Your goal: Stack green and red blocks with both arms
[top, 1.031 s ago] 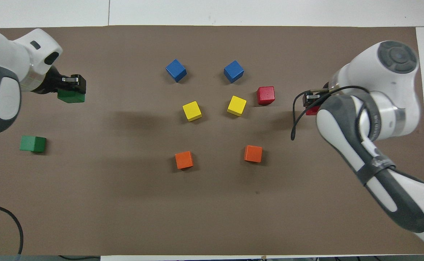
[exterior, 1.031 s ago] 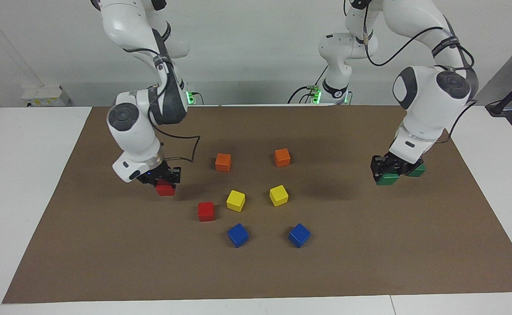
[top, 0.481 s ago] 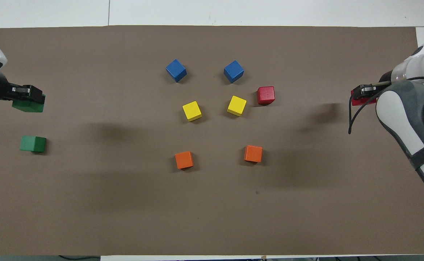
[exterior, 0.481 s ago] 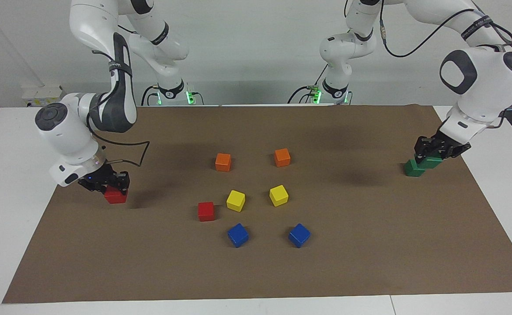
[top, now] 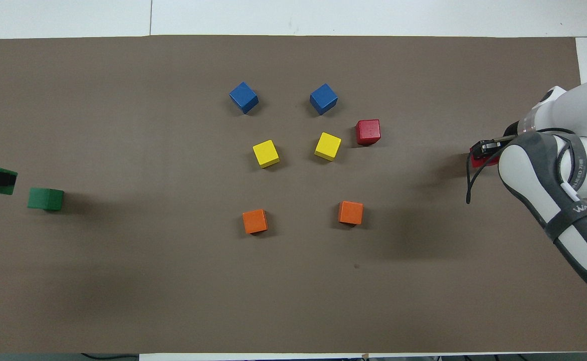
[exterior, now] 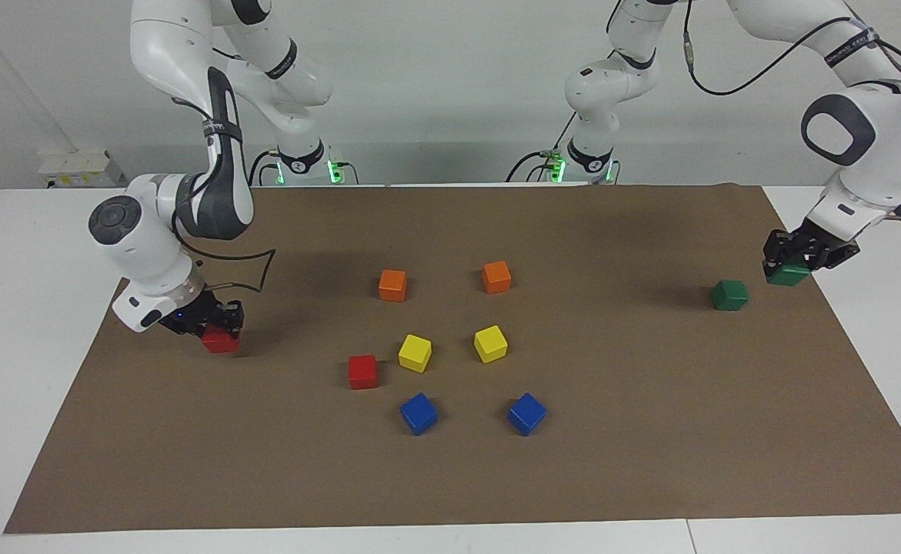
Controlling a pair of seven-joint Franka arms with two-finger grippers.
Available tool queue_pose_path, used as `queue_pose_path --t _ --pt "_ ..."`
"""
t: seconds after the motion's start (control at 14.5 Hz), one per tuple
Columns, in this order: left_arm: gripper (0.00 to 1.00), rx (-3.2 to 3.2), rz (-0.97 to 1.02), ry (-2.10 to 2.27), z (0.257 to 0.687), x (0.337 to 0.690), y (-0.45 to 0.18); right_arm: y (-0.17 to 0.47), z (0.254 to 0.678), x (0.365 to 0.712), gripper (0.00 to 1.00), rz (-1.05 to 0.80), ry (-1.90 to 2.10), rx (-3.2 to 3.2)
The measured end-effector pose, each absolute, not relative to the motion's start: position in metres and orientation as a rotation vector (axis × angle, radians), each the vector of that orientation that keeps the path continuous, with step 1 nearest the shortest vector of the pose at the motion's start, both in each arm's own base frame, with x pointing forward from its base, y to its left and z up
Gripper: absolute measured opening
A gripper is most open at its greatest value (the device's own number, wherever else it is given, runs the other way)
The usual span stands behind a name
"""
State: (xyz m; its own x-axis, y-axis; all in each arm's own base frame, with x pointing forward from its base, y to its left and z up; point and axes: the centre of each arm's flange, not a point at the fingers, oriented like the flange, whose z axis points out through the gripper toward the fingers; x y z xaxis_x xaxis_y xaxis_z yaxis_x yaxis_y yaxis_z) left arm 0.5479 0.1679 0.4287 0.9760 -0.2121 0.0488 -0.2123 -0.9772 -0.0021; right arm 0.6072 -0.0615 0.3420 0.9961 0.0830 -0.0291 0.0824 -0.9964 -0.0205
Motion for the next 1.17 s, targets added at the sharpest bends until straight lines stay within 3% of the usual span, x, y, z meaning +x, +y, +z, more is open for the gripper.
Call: queue_pose_path --t 0.89,1.03,1.17 --pt "0.55 3.096 0.194 -0.150 0.373 0.519 0.160 -0.061 0.309 0.605 0.56 0.031 -0.128 -3.116" --pt "0.55 3.096 0.196 -0.130 0.373 0.519 0.159 -0.062 0.311 0.605 0.68 0.044 -0.127 -3.115" --pt "0.55 3.097 0.201 -0.128 0.373 0.520 0.159 -0.062 0.329 0.610 0.89 0.097 -0.128 -3.111"
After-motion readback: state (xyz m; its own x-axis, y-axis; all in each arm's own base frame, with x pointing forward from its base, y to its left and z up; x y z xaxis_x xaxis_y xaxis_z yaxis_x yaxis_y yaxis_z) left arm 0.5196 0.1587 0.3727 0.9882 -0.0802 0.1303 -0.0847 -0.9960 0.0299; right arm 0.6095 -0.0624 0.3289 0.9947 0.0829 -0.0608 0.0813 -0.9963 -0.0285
